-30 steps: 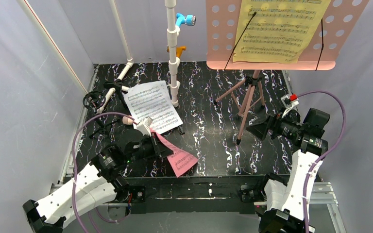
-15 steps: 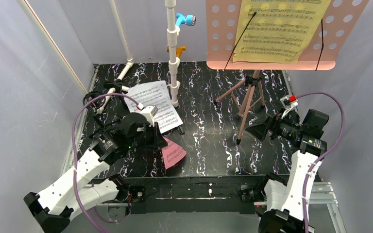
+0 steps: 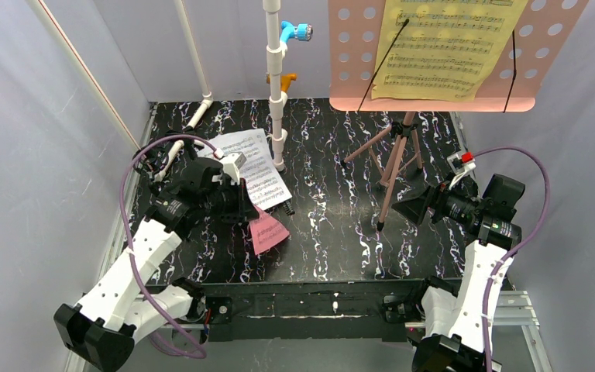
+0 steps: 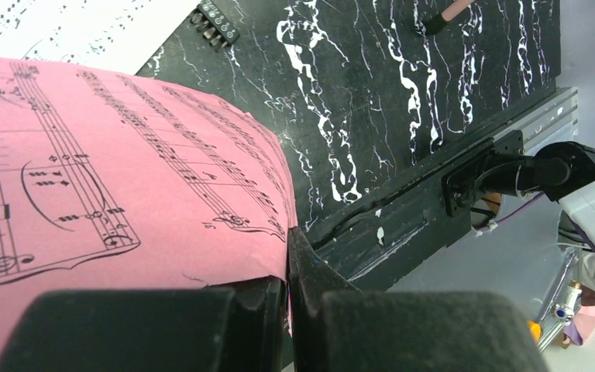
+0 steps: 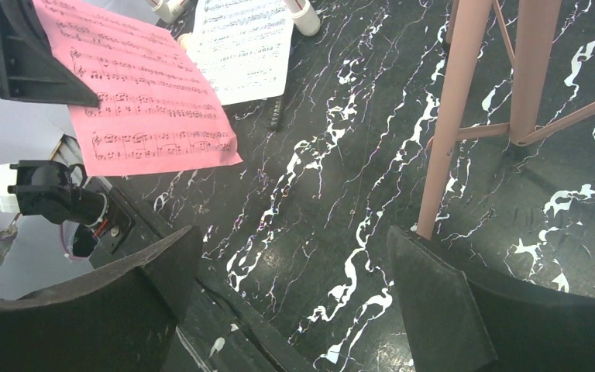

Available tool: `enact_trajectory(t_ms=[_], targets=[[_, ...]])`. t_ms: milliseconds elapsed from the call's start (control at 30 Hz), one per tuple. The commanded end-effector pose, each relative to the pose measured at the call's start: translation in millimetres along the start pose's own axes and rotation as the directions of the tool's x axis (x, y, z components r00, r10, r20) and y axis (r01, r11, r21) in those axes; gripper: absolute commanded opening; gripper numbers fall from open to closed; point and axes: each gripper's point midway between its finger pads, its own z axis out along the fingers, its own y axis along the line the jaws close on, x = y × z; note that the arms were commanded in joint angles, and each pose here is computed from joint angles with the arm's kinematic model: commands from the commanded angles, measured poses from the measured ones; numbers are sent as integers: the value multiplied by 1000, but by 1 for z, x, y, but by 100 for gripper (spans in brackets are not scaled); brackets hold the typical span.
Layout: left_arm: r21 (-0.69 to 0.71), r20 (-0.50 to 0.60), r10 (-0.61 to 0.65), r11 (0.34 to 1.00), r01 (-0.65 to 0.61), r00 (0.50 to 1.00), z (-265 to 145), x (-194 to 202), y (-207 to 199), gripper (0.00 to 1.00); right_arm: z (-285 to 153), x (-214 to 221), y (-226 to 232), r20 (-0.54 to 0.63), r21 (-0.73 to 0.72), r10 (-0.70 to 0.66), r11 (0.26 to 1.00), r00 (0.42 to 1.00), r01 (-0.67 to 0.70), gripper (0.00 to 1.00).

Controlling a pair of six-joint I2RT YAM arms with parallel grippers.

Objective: Pack up the instrument practice props
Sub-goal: Place the sheet music at the center of the board.

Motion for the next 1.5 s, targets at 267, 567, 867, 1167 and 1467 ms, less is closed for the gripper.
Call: enact_trajectory(t_ms=[267, 567, 867, 1167, 1467], targets=[[-15, -65, -51, 999, 50, 997, 12, -13, 42, 0, 0, -4, 0, 17, -8, -48, 999, 999, 48, 98], [120, -91, -77, 989, 88, 993, 15, -41, 16, 0, 0, -4, 1, 24, -9, -51, 999, 998, 51, 98], [187, -39, -5, 982, 12, 999, -9, -91, -15, 0, 0, -4, 2, 27, -10, -55, 998, 998, 56, 98], [57, -102, -14, 998, 20, 995, -3, -46, 28, 0, 0, -3, 3, 27, -11, -58, 998, 998, 58, 98], [-49, -161, -184, 983, 179, 970, 24, -24, 82, 0, 0, -4, 3, 27, -12, -57, 998, 998, 57, 98]])
